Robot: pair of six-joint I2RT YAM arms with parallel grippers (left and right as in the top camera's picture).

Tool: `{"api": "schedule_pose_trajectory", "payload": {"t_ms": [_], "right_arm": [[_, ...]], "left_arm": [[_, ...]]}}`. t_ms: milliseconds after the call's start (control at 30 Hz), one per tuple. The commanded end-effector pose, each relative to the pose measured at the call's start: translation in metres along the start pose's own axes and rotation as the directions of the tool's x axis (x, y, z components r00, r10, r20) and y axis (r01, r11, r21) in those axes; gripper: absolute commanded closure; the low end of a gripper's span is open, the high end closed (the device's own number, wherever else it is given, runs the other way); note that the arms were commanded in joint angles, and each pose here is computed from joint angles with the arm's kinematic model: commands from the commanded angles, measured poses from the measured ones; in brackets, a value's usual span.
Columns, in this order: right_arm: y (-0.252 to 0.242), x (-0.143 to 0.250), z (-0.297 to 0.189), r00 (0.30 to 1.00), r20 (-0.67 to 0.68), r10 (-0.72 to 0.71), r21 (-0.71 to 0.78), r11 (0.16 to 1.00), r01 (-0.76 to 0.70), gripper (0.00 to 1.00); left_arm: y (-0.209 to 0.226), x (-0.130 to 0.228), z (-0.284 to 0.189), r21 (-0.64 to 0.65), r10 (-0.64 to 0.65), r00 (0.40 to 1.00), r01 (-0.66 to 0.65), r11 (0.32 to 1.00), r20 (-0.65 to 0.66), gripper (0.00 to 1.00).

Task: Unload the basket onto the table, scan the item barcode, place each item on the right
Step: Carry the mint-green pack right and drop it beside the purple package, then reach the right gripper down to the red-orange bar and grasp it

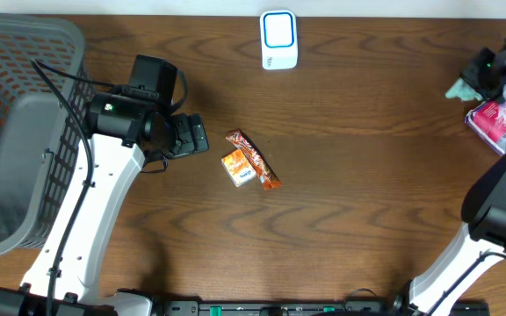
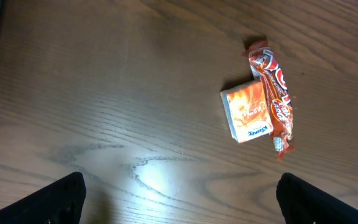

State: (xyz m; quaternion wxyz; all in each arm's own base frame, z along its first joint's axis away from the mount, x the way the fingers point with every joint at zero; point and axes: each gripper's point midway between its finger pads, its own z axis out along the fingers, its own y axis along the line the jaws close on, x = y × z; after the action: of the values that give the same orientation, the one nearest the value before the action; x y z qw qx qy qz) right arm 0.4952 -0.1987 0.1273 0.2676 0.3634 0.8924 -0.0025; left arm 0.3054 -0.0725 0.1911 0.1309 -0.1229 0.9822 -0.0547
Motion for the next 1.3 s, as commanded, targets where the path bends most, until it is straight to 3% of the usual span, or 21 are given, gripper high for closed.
{"api": "schedule_pose_trajectory", "payload": {"t_ms": [0, 33, 67, 133, 200, 333, 467, 600, 700, 800, 867, 933, 1033, 1200, 1267], "right_arm": [[-0.021, 0.004, 0.021, 1.0, -0.029, -0.001, 0.04, 0.999, 0.002, 0.66], [-0.026, 0.005, 0.025, 0.999, -0.036, 0.005, 0.047, 0.999, -0.003, 0.45], [-0.029, 0.006, 0.027, 0.999, -0.041, 0.002, 0.05, 0.999, 0.0, 0.32], [-0.032, 0.006, 0.029, 0.999, -0.046, -0.009, 0.049, 0.999, 0.011, 0.2], [-0.025, 0.005, 0.025, 0.998, -0.05, -0.025, 0.011, 1.0, 0.026, 0.17], [0.005, 0.004, 0.003, 0.996, -0.047, -0.076, -0.138, 0.988, 0.069, 0.18], [0.058, 0.008, -0.041, 0.989, -0.03, -0.143, -0.374, 0.92, 0.121, 0.17], [0.134, 0.057, -0.108, 0.949, -0.109, -0.295, -0.732, 0.669, 0.124, 0.12], [0.17, 0.104, -0.143, 0.889, -0.133, -0.438, -0.87, 0.481, 0.107, 0.11], [0.19, 0.158, -0.15, 0.803, -0.179, -0.569, -0.876, 0.464, 0.134, 0.12], [0.199, 0.201, -0.149, 0.719, -0.211, -0.662, -0.851, 0.486, 0.197, 0.24], [0.208, 0.233, -0.152, 0.652, -0.228, -0.723, -0.834, 0.49, 0.252, 0.27], [0.234, 0.292, -0.161, 0.53, -0.193, -0.826, -0.811, 0.439, 0.388, 0.41], [0.265, 0.33, -0.145, 0.582, -0.217, -0.784, -0.614, 0.573, 0.543, 0.41], [0.276, 0.344, -0.141, 0.595, -0.204, -0.777, -0.582, 0.585, 0.565, 0.4]], "left_arm": [[0.003, -0.003, 0.0, -0.017, 0.013, 1.0, -0.013, 1.0, 0.005, 0.02], [0.003, -0.003, 0.0, -0.017, 0.014, 1.0, -0.013, 1.0, 0.005, 0.02], [0.003, -0.003, 0.0, -0.017, 0.014, 1.0, -0.013, 1.0, 0.005, 0.02], [0.003, -0.003, 0.0, -0.017, 0.014, 1.0, -0.013, 1.0, 0.005, 0.02], [0.003, -0.003, 0.0, -0.017, 0.014, 1.0, -0.013, 1.0, 0.005, 0.02], [0.003, -0.003, 0.0, -0.017, 0.013, 1.0, -0.013, 1.0, 0.005, 0.02], [0.003, -0.003, 0.0, -0.017, 0.014, 1.0, -0.013, 1.0, 0.005, 0.02], [0.003, -0.003, 0.0, -0.017, 0.014, 1.0, -0.013, 1.0, 0.005, 0.02], [0.003, -0.003, 0.0, -0.017, 0.014, 1.0, -0.013, 1.0, 0.005, 0.02], [0.003, -0.003, 0.0, -0.017, 0.014, 1.0, -0.013, 1.0, 0.005, 0.02], [0.003, -0.003, 0.0, -0.017, 0.014, 1.0, -0.013, 1.0, 0.005, 0.02], [0.003, -0.003, 0.0, -0.017, 0.014, 1.0, -0.013, 1.0, 0.005, 0.02], [0.003, -0.003, 0.0, -0.017, 0.014, 1.0, -0.013, 1.0, 0.005, 0.02], [0.003, -0.003, 0.0, -0.017, 0.014, 1.0, -0.013, 1.0, 0.005, 0.02], [0.003, -0.003, 0.0, -0.017, 0.014, 1.0, -0.013, 1.0, 0.005, 0.02]]}}
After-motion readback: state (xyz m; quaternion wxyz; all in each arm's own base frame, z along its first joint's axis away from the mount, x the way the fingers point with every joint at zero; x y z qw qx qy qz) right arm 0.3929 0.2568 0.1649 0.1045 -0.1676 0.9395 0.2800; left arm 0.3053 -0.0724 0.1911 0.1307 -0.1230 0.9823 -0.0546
